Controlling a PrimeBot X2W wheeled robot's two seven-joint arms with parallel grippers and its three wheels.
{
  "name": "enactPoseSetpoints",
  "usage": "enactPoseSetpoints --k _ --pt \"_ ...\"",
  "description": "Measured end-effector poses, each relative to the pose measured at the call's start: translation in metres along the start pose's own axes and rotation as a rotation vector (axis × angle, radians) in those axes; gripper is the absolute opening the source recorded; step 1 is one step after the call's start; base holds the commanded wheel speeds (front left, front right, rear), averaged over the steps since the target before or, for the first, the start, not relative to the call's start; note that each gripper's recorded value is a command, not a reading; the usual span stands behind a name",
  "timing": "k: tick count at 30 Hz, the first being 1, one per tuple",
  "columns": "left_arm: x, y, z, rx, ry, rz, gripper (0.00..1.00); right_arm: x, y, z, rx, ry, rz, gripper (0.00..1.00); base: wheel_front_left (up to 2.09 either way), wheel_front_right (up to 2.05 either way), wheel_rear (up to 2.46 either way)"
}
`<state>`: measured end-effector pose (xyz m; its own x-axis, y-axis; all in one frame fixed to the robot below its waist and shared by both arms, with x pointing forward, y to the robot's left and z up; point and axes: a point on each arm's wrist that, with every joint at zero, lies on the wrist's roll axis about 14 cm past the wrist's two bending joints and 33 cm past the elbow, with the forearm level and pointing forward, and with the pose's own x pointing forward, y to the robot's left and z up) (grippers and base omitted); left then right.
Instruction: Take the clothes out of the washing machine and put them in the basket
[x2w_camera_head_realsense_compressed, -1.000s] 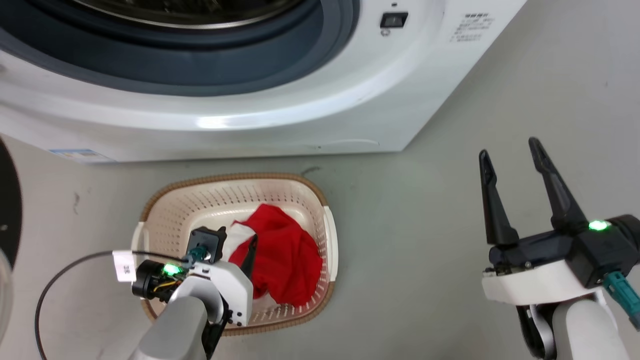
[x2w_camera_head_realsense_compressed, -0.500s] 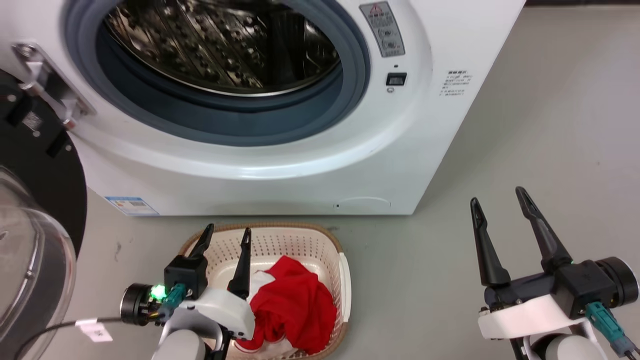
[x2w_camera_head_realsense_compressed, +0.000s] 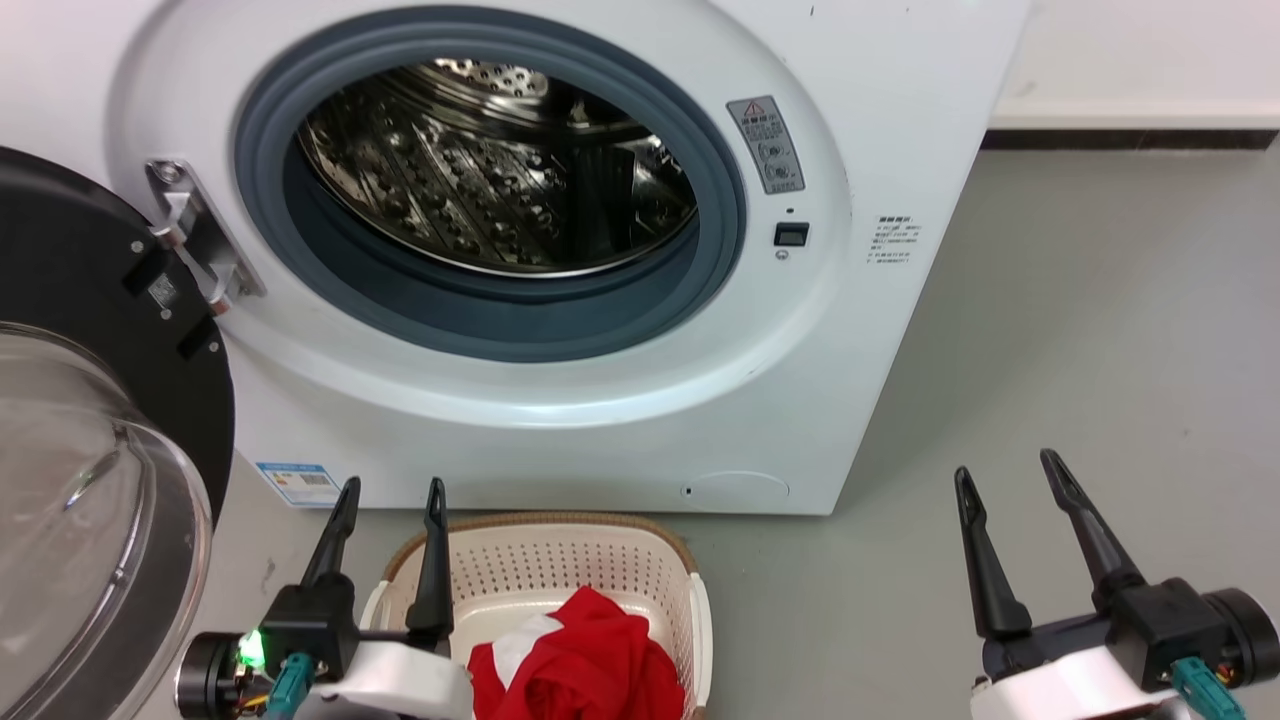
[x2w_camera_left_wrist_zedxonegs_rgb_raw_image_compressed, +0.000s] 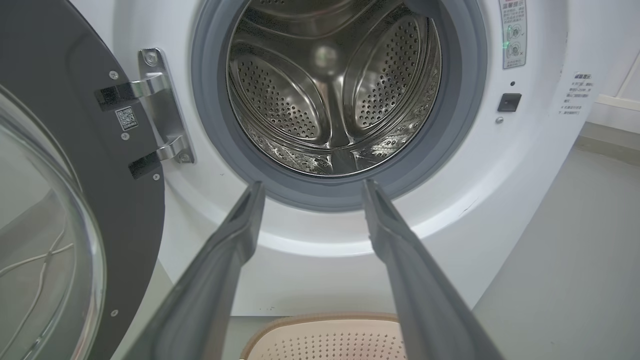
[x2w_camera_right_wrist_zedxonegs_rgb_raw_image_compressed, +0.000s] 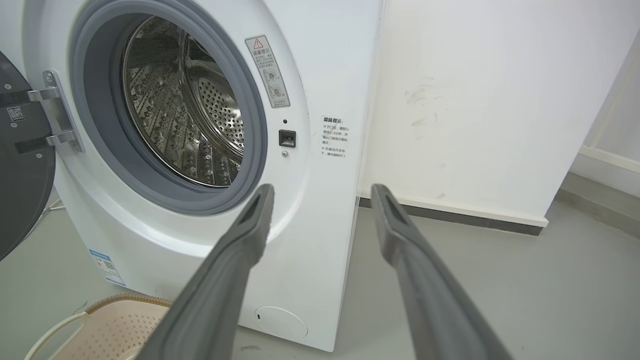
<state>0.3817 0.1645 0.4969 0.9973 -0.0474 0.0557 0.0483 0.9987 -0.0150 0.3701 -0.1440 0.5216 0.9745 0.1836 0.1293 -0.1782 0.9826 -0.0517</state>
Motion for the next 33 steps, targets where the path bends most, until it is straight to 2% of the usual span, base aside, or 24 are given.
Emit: enactPoseSetpoints --k 10,26,27,33 --pt "-0.028 0.002 0.012 0.024 -0.031 0.014 1.0 -0.022 0.0 0.007 0.0 -0.011 -0.011 1.0 0.0 0.0 0.0" --pt "-0.038 0.005 0.009 0.034 -0.021 0.022 1.0 -0.033 0.002 0.009 0.015 -0.015 -0.016 1.0 0.0 0.0 0.0" --pt "-0.038 0.005 0.008 0.034 -0.017 0.025 0.0 -0.033 0.002 0.008 0.016 -0.012 -0.017 0.0 0.0 0.0 0.0" --pt "-0.048 0.007 -0.02 0.008 0.081 0.037 0.0 -0.038 0.002 -0.01 0.045 0.049 -0.023 0.0 0.0 0.0 0.0"
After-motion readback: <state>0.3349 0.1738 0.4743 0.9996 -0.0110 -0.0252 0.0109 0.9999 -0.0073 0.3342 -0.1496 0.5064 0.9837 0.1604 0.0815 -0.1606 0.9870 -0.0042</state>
